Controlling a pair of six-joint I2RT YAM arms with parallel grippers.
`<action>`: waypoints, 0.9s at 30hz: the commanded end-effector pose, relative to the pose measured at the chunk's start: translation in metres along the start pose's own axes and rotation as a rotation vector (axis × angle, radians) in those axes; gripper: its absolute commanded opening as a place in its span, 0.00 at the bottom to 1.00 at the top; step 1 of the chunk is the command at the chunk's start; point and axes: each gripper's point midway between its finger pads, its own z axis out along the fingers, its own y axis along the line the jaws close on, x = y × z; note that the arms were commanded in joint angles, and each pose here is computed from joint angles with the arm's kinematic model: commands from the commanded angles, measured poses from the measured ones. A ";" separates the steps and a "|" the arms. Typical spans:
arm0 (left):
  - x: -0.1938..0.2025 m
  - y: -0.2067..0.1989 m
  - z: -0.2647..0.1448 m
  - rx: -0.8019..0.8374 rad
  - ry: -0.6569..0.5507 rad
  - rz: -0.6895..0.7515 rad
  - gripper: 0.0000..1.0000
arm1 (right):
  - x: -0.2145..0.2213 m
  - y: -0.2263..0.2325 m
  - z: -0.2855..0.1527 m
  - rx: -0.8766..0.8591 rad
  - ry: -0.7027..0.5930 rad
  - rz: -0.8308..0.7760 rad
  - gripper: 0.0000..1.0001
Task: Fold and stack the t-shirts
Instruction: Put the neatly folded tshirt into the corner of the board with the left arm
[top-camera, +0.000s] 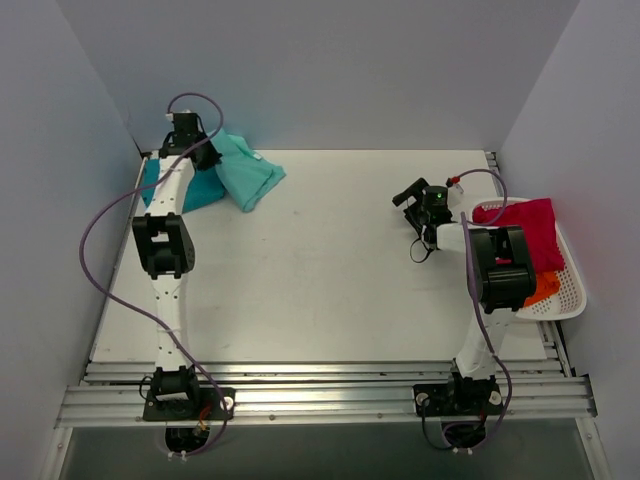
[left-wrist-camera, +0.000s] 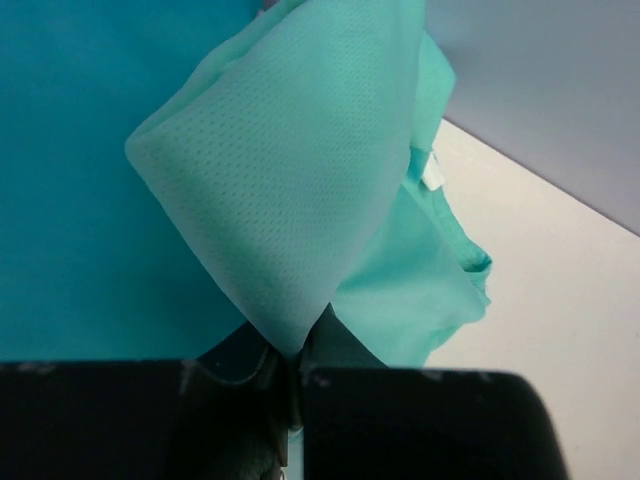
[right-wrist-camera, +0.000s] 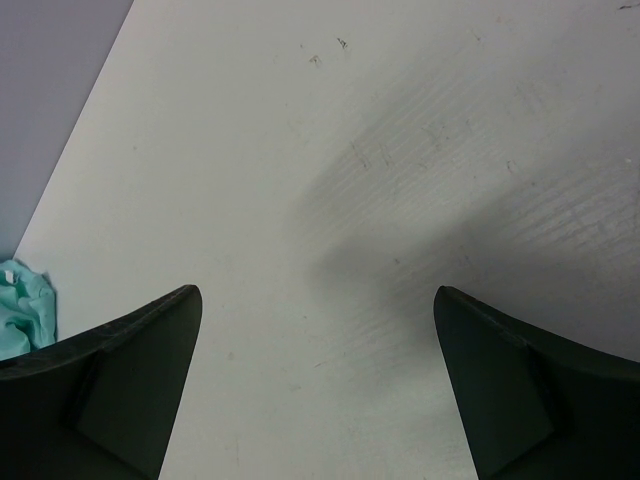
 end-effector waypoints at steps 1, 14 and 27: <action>-0.076 0.027 -0.042 0.041 -0.120 0.045 0.02 | 0.009 0.002 0.000 -0.024 0.037 0.016 0.97; -0.127 0.154 -0.063 -0.235 -0.230 -0.156 0.85 | 0.024 0.015 0.010 -0.058 0.079 0.009 0.96; -0.148 0.232 -0.167 -0.613 -0.553 -0.380 0.94 | 0.027 0.015 0.008 -0.060 0.093 -0.007 0.96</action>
